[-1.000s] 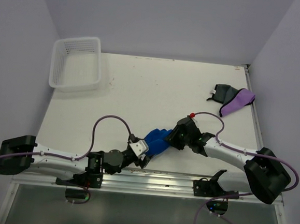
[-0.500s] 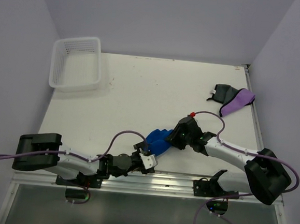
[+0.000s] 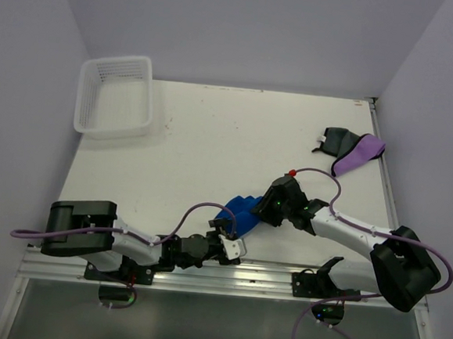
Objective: Roll the towels
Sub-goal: Roll the towel
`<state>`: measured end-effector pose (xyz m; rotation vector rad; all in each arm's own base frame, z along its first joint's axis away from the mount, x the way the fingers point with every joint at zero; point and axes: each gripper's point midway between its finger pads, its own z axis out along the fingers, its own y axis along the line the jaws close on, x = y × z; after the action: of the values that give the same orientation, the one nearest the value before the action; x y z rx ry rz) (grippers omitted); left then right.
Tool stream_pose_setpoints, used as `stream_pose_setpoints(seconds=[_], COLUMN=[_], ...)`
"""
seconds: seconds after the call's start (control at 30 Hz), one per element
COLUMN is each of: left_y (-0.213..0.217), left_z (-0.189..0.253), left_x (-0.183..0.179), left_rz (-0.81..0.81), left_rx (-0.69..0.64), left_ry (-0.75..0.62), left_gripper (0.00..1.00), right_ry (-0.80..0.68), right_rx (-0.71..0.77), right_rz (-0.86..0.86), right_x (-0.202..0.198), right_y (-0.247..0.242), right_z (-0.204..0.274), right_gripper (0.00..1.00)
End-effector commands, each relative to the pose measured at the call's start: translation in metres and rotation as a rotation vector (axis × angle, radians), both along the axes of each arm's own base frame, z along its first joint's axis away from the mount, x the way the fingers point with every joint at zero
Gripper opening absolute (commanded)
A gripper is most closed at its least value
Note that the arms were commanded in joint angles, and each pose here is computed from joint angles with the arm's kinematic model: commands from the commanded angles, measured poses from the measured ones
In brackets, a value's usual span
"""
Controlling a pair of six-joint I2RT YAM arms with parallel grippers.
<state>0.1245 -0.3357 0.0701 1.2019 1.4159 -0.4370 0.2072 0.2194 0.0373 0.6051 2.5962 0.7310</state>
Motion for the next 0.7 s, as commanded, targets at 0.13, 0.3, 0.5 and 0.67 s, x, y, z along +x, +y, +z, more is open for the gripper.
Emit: stream_pose_setpoints(seconds=[0.13,0.3,0.5,0.67], left_y=[-0.013,-0.015,-0.009,-0.012], left_z=[0.008,-0.010,-0.020,-0.029], left_x=[0.006,0.007,0.012,0.010], left_rz=[0.072,0.132,0.244,0.291], left_rx=[-0.063,-0.033,-0.016,-0.041], left_ry=[0.036,0.085,0.092,0.173], left_gripper=[0.82,0.81,0.74,0.65], right_ry=[0.022,0.028,0.023,0.029], right_rx=[-0.025,-0.017,-0.007,0.003], right_rz=[0.019,0.021,0.021,0.011], right_x=[-0.005,-0.006,-0.003,0.001], right_y=[-0.005,-0.004,-0.003,-0.005], right_z=[-0.003,-0.003,0.003,0.006], right_gripper=[0.39,0.39,0.39,0.40])
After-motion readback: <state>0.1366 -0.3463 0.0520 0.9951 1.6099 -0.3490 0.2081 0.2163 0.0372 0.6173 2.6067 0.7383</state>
